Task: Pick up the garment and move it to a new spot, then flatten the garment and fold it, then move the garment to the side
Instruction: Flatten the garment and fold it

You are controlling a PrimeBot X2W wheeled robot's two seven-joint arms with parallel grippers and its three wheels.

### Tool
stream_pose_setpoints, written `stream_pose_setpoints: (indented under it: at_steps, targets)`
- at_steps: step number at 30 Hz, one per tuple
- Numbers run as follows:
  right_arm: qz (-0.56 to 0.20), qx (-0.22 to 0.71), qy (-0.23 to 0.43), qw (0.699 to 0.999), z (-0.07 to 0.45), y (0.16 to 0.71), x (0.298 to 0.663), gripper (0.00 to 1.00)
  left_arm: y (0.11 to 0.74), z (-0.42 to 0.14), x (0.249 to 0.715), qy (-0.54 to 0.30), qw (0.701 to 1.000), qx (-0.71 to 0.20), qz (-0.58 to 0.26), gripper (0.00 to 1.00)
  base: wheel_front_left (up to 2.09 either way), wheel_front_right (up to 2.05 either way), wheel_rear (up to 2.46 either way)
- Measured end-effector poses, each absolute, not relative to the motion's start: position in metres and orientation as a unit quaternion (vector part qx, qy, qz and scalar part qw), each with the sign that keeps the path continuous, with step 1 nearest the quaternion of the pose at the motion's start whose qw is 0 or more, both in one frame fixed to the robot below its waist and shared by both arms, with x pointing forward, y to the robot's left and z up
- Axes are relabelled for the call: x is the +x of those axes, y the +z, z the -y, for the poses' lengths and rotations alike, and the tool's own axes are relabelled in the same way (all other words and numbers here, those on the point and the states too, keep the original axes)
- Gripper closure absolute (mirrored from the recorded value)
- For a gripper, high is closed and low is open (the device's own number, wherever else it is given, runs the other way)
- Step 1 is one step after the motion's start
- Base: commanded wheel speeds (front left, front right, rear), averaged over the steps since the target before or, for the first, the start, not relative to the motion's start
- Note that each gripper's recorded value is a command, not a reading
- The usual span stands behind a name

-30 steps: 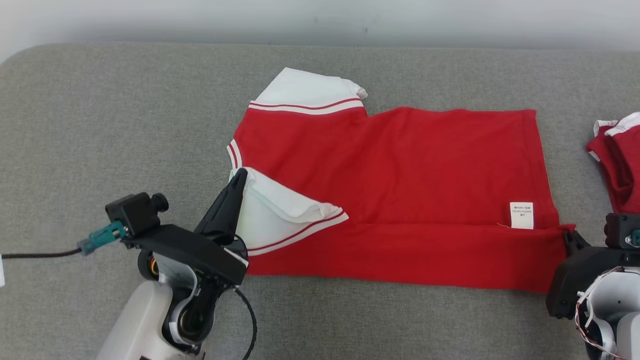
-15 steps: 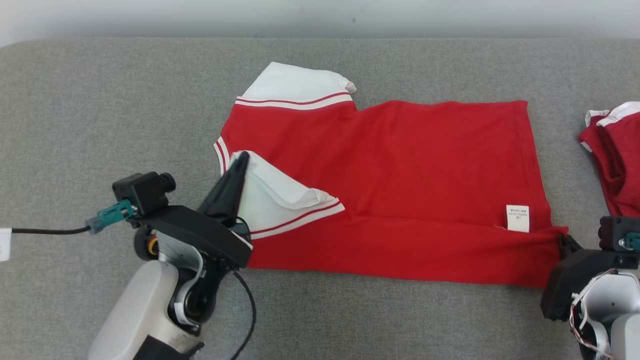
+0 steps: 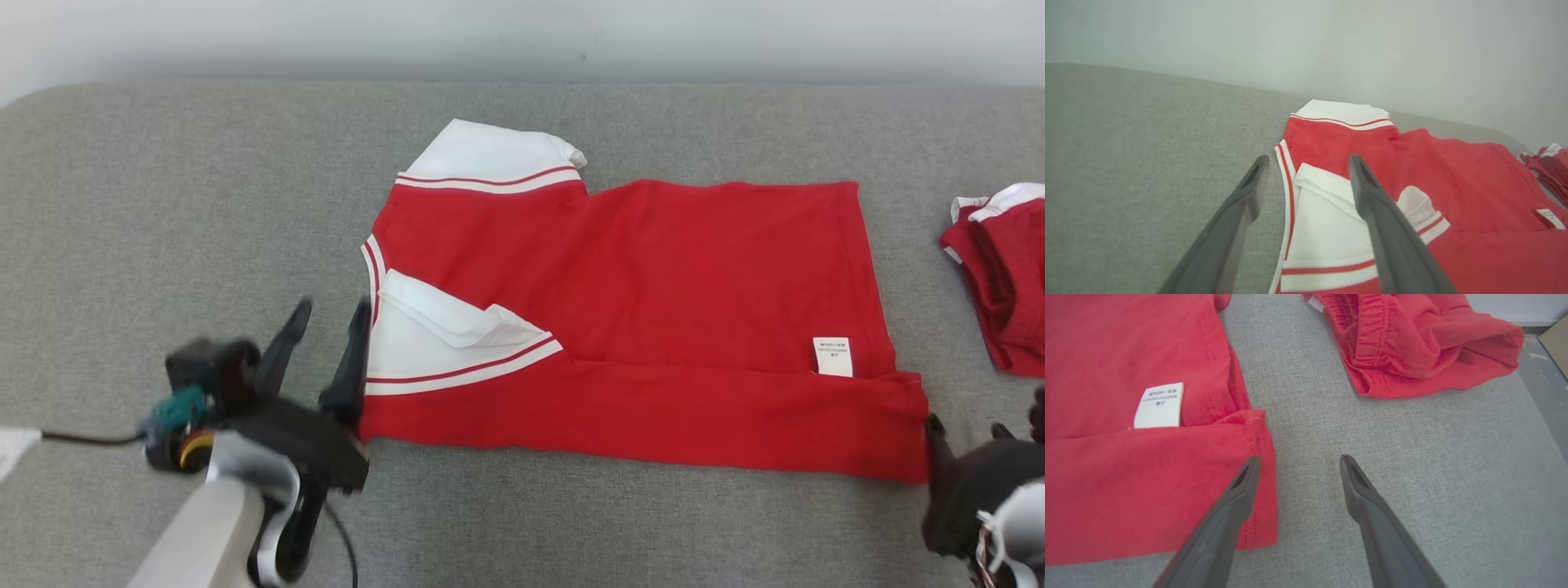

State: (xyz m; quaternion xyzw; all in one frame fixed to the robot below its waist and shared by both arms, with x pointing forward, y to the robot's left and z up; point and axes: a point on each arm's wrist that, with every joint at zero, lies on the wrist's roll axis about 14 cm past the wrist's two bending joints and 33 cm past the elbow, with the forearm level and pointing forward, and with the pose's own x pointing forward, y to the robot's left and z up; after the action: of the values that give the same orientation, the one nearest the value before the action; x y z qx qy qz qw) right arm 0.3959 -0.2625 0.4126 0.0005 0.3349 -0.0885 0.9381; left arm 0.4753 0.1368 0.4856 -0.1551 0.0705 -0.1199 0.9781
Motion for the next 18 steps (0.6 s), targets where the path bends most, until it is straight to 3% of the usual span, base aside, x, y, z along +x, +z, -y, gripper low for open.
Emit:
stream_pose_setpoints:
  at_steps: [5,18]
  targets:
    - [-0.345,0.009,-0.103,0.933,0.272,0.416,0.377,0.00,0.438,-0.145,0.437,-0.095,0.970,-0.144,-0.169,0.00,0.00,0.00,0.00]
    - [-0.352,0.029,-0.088,0.932,0.262,0.412,0.372,0.00,0.401,-0.149,0.417,-0.067,0.956,-0.118,-0.259,0.00,0.00,0.00,0.00]
